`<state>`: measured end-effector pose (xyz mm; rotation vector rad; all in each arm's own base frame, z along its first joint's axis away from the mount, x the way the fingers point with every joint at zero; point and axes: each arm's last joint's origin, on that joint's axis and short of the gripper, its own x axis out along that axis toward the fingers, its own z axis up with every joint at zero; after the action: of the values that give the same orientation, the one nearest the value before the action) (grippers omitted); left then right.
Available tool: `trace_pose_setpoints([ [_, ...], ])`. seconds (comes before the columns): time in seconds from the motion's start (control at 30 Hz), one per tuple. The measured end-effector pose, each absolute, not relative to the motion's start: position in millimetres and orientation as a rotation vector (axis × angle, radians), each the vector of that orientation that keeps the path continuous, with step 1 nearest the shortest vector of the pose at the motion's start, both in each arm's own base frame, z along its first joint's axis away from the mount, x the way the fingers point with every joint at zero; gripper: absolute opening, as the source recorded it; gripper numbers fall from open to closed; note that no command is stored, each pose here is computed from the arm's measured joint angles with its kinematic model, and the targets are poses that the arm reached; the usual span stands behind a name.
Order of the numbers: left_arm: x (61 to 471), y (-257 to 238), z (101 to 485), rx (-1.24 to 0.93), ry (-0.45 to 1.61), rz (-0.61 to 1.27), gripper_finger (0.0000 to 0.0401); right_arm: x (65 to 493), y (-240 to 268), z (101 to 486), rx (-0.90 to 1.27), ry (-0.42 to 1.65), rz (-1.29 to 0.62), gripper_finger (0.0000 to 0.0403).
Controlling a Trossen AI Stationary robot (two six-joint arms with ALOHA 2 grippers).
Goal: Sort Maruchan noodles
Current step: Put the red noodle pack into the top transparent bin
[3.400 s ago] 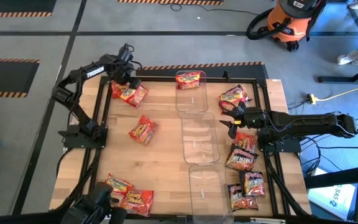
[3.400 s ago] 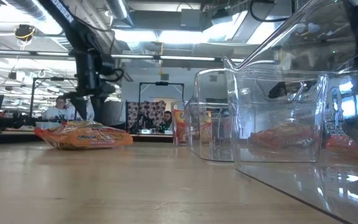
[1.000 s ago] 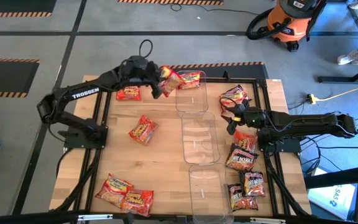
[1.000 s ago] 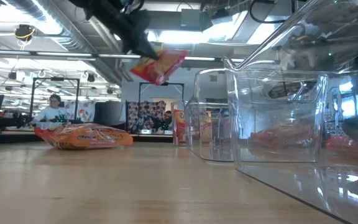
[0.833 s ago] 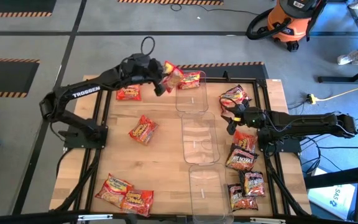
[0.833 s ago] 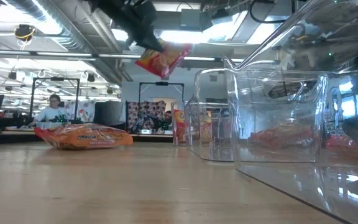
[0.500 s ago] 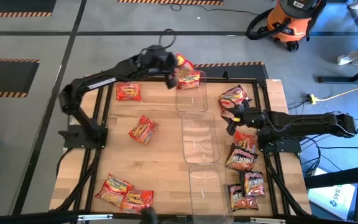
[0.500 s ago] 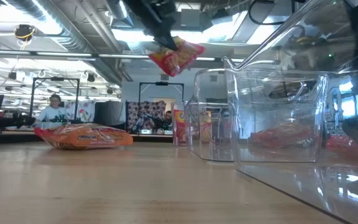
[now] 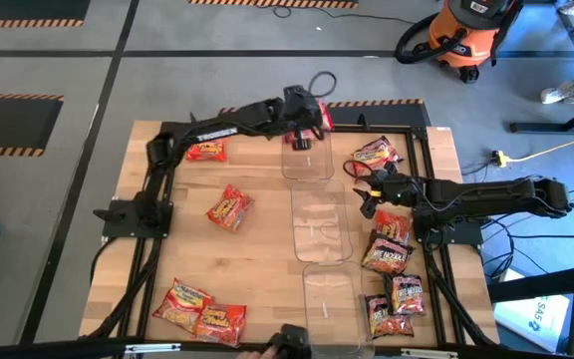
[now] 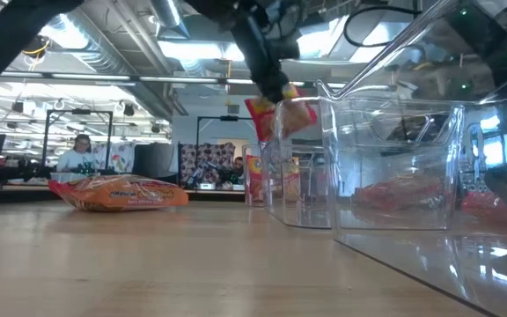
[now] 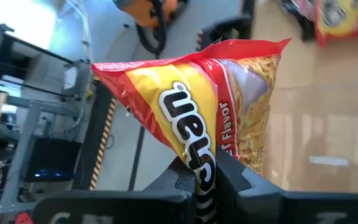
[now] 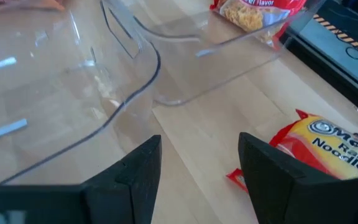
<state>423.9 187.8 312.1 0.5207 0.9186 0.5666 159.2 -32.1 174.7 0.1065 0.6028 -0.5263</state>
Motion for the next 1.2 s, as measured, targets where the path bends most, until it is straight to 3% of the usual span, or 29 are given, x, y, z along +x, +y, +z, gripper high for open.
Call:
trace_pose_setpoints([
  [0.43,441,201,256,0.503,1.049,0.528,0.0014,161,-32,172,0.138,0.613,-0.517,0.0193],
  [0.67,433,205,241,0.492,1.132,0.505,0.0014,161,-32,172,0.142,0.613,-0.508,0.0193],
  [1.2,432,210,226,0.418,1.075,0.446,0.0014,161,-32,172,0.156,0.608,-0.515,0.0193],
])
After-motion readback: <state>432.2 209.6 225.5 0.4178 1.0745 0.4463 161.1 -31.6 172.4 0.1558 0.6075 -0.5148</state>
